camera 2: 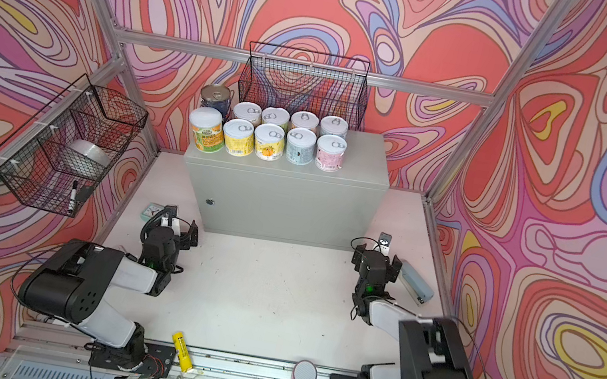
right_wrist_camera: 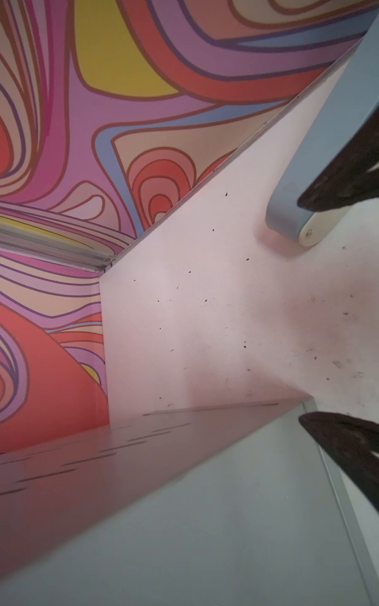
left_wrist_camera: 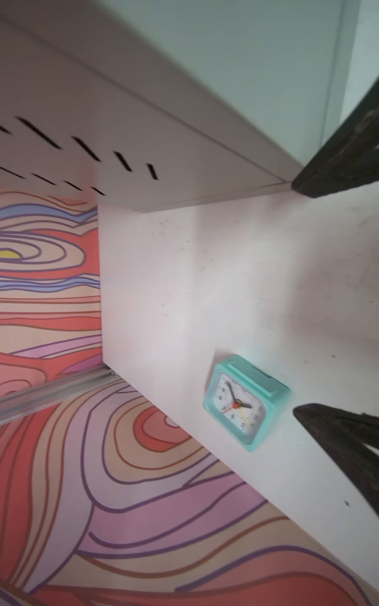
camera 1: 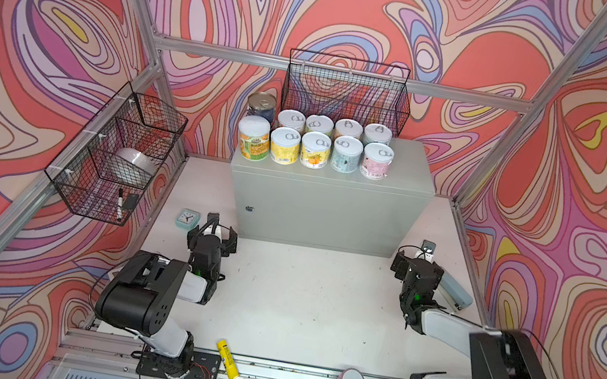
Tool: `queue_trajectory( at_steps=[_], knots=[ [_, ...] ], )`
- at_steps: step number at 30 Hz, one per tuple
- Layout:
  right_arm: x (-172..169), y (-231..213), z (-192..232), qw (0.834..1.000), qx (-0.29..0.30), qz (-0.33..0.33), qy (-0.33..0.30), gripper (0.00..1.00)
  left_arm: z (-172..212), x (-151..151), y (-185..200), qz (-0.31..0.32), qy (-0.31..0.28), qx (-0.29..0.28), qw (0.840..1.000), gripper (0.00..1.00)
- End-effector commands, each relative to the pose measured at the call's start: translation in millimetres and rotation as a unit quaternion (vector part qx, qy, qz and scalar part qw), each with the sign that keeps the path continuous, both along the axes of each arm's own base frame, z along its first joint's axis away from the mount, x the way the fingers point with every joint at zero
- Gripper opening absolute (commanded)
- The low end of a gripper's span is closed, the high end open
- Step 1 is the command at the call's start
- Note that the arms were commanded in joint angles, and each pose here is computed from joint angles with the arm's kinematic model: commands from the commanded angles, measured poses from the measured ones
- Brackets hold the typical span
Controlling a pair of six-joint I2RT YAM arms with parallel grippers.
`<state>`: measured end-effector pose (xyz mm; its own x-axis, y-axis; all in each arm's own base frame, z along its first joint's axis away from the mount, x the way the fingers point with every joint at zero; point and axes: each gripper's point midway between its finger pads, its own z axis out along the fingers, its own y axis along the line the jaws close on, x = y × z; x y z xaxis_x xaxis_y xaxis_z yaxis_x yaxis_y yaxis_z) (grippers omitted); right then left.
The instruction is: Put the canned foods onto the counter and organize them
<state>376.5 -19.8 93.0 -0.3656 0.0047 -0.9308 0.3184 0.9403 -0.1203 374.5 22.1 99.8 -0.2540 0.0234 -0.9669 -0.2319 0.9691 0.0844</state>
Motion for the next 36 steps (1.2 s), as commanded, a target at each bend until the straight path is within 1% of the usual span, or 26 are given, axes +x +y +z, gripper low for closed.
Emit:
queue_trajectory(
  at_steps=[1, 2, 5, 6, 7, 8, 10, 11, 12, 14, 15, 17, 19, 31, 36],
  knots=[
    [27, 9, 34, 0.993, -0.010, 0.038, -0.110, 0.98, 1, -3, -3, -0.015, -0.010, -0.006, 1.000, 1.00],
    [30, 9, 28, 0.993, -0.009, 0.046, -0.109, 0.98, 0, -5, -3, -0.016, -0.001, -0.010, 1.000, 1.00],
    [29, 8, 21, 0.993, 0.017, 0.063, -0.100, 0.98, 3, 0, -2, -0.012, -0.017, -0.001, 1.000, 1.00],
    [32, 6, 13, 0.992, 0.022, 0.070, -0.100, 0.98, 1, 0, -2, -0.010, -0.006, -0.003, 1.000, 1.00],
    [37, 1, 13, 0.993, 0.015, 0.057, -0.105, 0.98, -2, 2, -1, -0.007, 0.010, -0.008, 1.000, 1.00],
    [43, 5, 2, 0.996, 0.034, 0.065, -0.057, 0.99, -3, 5, -1, -0.006, 0.023, -0.007, 1.000, 1.00],
    [49, -3, 1, 0.994, 0.053, 0.070, -0.058, 0.98, -7, 15, 0, -0.005, 0.036, -0.001, 0.999, 1.00],
    [48, -3, 0, 0.995, 0.055, 0.071, -0.052, 0.99, -8, 14, 1, -0.009, 0.043, -0.016, 0.999, 1.00],
    [49, -4, 3, 0.994, 0.051, 0.069, -0.062, 0.98, -10, 14, 6, -0.003, 0.052, -0.031, 0.998, 1.00],
    [48, -4, 2, 0.995, 0.051, 0.068, -0.057, 0.98, -8, 14, 6, -0.006, 0.041, -0.029, 0.999, 1.00],
    [47, -6, 4, 0.995, 0.047, 0.065, -0.066, 0.98, -9, 15, 6, -0.008, 0.039, -0.027, 0.999, 1.00],
    [48, -4, 2, 0.994, 0.052, 0.070, -0.060, 0.98, -9, 14, 5, -0.007, 0.046, -0.031, 0.998, 1.00],
    [48, -4, 2, 0.995, 0.050, 0.069, -0.060, 0.98, -8, 14, 5, -0.009, 0.039, -0.028, 0.999, 1.00],
    [52, -3, -3, 0.995, 0.056, 0.073, -0.046, 0.99, -9, 14, 5, -0.010, 0.042, -0.028, 0.999, 1.00],
    [49, -3, 3, 0.994, 0.053, 0.073, -0.061, 0.99, -9, 14, 5, -0.009, 0.042, -0.029, 0.999, 1.00]
  ],
)
